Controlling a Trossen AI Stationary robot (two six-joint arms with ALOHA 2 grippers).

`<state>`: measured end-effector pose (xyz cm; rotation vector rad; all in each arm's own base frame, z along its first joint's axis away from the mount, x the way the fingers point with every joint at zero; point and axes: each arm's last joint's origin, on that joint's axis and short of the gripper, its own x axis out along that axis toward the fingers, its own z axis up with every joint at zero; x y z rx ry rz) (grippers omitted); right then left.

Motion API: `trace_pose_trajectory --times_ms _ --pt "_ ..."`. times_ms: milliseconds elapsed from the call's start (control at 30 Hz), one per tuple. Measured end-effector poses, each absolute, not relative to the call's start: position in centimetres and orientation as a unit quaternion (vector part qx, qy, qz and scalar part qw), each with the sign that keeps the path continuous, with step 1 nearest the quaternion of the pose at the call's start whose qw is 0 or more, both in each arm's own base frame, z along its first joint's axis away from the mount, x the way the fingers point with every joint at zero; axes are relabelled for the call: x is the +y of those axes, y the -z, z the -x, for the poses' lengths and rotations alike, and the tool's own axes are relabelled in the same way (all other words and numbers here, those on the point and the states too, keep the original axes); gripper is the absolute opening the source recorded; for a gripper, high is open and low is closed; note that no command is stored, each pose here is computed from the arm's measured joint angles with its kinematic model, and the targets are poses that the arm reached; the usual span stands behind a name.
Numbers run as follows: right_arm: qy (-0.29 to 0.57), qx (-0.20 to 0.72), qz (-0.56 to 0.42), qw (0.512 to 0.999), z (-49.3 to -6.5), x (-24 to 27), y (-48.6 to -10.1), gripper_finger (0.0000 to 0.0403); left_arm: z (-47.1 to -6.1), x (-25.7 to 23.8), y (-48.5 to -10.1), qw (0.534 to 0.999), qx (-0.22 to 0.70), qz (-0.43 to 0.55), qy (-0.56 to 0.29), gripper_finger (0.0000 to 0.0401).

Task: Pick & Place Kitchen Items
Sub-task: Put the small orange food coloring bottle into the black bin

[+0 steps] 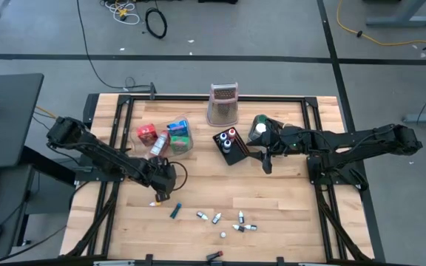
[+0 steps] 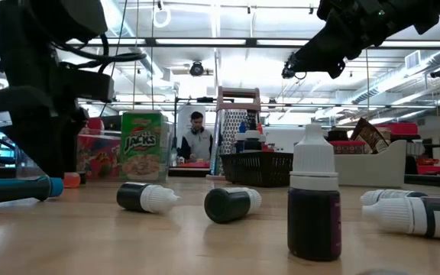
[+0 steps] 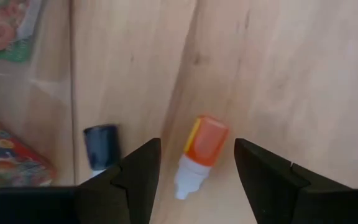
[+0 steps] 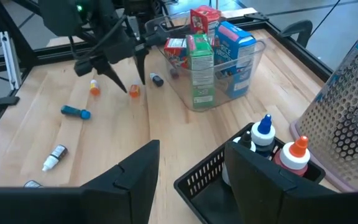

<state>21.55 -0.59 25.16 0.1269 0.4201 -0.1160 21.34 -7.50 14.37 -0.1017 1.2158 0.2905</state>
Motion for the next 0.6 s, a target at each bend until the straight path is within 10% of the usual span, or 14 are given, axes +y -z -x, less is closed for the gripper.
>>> trace_pose_trajectory --times_ms 600 --pt "0.057 0.207 -0.063 0.975 -21.56 -0.58 -25.19 0.0194 -21.69 -7.59 -14.25 0.825 0.553 0.044 -0.110 0.0213"
